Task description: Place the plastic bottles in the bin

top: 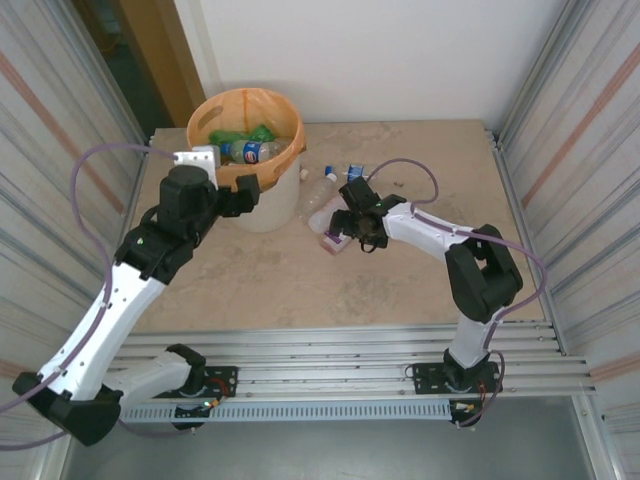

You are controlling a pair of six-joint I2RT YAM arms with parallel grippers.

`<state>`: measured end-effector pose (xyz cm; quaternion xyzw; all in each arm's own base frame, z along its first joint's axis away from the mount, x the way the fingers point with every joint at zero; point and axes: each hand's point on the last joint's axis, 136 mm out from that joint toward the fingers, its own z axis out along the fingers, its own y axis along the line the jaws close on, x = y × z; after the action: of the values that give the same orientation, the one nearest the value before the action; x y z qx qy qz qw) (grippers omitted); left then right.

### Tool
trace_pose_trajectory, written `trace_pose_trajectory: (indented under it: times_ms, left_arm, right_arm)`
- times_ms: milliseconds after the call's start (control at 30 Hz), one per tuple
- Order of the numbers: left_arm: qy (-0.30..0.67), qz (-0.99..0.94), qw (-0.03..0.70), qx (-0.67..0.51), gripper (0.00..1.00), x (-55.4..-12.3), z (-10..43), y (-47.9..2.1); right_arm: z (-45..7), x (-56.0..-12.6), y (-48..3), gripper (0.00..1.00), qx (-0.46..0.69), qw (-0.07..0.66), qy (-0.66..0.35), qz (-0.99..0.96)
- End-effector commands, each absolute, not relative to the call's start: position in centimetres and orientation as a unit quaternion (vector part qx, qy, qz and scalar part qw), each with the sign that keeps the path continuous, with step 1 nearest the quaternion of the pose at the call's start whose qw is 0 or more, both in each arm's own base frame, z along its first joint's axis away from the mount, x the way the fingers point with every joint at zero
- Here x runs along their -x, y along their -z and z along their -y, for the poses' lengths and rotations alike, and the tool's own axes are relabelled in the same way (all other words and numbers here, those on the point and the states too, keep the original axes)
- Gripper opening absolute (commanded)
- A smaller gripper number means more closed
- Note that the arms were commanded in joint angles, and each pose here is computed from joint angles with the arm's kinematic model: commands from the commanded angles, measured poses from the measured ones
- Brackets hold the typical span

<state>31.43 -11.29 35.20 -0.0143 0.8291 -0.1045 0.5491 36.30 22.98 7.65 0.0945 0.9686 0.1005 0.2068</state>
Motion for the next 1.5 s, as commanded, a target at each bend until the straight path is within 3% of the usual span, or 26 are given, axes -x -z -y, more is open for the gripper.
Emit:
trace_pose_trajectory:
  times_ms: [0,467,833,1033,1267,1467]
  left_arm:
    - [0.142,-0.812,0.565,0.044,0.99,-30.8,11.2,-36.0]
    - [0.153,-0.815,0.555,0.063,0.99,-30.2,11.0,-34.7]
    - [0.154,-0.814,0.556,0.069,0.99,-30.3,10.9,-34.1]
    - [0.155,-0.812,0.558,0.070,0.99,-30.2,10.9,-34.2]
    - [0.161,-0.811,0.558,0.070,0.99,-30.4,11.1,-34.2]
    - [0.161,-0.812,0.556,0.070,0.99,-30.4,11.2,-34.0]
  right_arm:
    - [-24.6,-37.2,-7.6,0.98,-0.097,0.205,-0.119,-0.967]
    - [-25.9,-38.7,-4.7,0.98,-0.093,0.193,-0.105,-0.971]
    - [-23.5,-37.8,-3.2,1.00,-0.102,0.178,-0.080,-0.976]
    - [-21.6,-36.8,-3.6,0.95,-0.099,0.172,-0.074,-0.977]
    - [-19.5,-36.2,-5.5,0.97,-0.110,0.183,-0.072,-0.974]
    - [-21.1,-36.5,-7.3,0.98,-0.099,0.201,-0.088,-0.971]
